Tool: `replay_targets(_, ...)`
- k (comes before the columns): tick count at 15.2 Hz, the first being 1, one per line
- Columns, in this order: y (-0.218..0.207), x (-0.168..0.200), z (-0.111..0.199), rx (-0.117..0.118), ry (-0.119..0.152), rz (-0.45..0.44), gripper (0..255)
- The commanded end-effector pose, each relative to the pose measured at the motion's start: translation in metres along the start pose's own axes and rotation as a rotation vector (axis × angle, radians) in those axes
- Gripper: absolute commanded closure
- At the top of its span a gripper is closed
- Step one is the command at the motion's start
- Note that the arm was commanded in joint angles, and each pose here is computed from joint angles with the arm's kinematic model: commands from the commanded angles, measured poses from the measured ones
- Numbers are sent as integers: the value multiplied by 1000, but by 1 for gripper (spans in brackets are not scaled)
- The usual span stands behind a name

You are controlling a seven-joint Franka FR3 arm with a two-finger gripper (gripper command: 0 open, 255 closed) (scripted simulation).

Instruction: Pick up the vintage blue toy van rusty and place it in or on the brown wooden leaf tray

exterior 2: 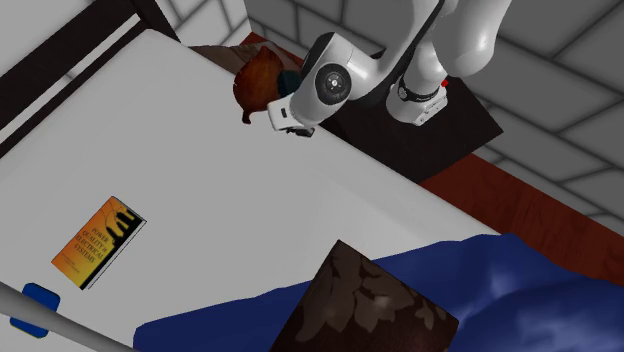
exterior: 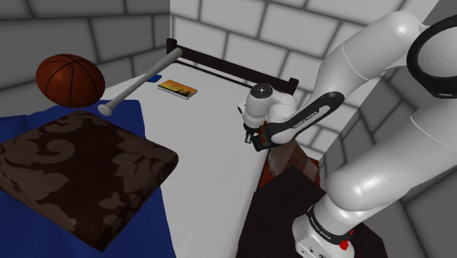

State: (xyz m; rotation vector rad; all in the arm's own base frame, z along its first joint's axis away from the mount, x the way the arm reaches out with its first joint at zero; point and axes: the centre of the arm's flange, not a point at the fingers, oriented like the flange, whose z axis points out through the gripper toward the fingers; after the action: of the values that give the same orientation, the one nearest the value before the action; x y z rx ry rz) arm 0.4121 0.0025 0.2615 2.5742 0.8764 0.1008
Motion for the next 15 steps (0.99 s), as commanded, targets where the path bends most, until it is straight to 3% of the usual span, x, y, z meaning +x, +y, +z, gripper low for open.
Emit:
replay_targets(1, 4, -1, -8, 1, 0, 0, 255)
replay_targets(4, 6, -1, -13, -1, 0, 0, 255)
replay_targets(5, 6, -1, -13, -1, 0, 0, 0)
replay_targets(8, 1, -41, -43, 1, 113, -31, 0)
replay_targets(9, 1, -49, -49, 1, 134, -37, 0)
replay_targets(15, 1, -45, -17, 1, 134, -37, 0)
